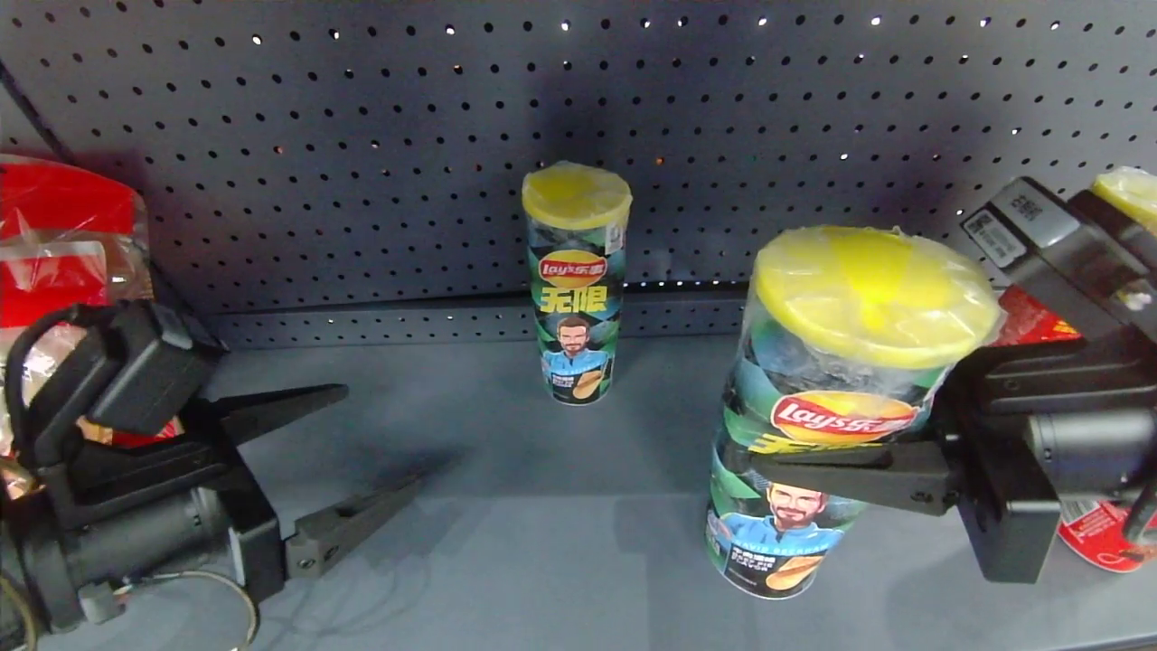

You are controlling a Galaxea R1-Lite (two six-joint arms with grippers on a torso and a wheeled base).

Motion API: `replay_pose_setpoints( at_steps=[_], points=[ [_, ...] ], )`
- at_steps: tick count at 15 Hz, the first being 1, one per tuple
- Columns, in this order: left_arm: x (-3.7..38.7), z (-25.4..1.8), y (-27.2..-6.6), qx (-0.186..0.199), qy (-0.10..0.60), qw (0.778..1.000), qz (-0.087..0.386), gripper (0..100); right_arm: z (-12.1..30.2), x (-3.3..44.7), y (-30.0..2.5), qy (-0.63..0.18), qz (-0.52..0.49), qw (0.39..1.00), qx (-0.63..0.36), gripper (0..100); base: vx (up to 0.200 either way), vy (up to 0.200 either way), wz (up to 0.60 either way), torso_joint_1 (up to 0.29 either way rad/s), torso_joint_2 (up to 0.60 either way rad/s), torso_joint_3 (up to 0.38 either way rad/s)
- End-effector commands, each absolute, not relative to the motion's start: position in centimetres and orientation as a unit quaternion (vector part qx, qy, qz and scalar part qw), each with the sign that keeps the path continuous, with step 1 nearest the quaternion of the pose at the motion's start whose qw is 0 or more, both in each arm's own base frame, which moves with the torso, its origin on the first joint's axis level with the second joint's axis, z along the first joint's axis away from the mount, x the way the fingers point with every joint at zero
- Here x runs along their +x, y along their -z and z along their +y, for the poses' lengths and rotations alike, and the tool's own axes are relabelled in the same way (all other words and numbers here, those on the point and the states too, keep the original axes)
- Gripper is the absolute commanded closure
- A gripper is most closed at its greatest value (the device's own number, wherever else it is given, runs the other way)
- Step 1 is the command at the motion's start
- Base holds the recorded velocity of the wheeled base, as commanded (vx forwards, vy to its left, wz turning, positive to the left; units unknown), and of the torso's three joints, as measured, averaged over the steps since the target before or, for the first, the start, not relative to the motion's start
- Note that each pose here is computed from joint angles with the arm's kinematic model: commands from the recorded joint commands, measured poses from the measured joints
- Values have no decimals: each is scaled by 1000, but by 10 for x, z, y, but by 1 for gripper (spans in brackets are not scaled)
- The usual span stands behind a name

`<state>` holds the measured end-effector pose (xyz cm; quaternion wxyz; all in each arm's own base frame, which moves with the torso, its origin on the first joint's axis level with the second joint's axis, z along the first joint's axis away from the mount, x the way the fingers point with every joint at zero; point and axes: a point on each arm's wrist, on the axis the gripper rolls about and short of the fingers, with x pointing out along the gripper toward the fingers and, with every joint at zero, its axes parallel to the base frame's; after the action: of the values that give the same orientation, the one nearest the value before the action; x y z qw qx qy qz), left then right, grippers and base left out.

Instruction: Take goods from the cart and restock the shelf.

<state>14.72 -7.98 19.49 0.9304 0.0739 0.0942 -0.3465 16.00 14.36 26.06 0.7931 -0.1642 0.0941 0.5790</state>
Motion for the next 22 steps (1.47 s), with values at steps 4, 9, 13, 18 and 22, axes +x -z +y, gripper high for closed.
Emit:
replay_pose_setpoints(
  at_steps=[4, 9, 13, 18, 22],
  points=[
    [200, -94, -170, 117, 388, 907, 112, 0, 141, 162, -262, -573, 93, 798, -163, 100, 0, 0, 0, 0, 0, 0],
    [258, -111, -176, 115, 397, 910, 41, 0, 140, 165, -260, -569, 99, 800, -162, 100, 0, 0, 0, 0, 0, 0],
    [283, -137, -179, 107, 419, 902, 17, 0, 141, 167, -259, -568, 101, 800, -162, 100, 0, 0, 0, 0, 0, 0],
    [293, -159, -187, 96, 438, 894, -3, 0, 143, 173, -256, -564, 98, 804, -161, 100, 0, 0, 0, 0, 0, 0],
    [305, -165, -188, 96, 437, 894, -14, 0, 143, 174, -256, -564, 98, 804, -161, 100, 0, 0, 0, 0, 0, 0]
  ],
)
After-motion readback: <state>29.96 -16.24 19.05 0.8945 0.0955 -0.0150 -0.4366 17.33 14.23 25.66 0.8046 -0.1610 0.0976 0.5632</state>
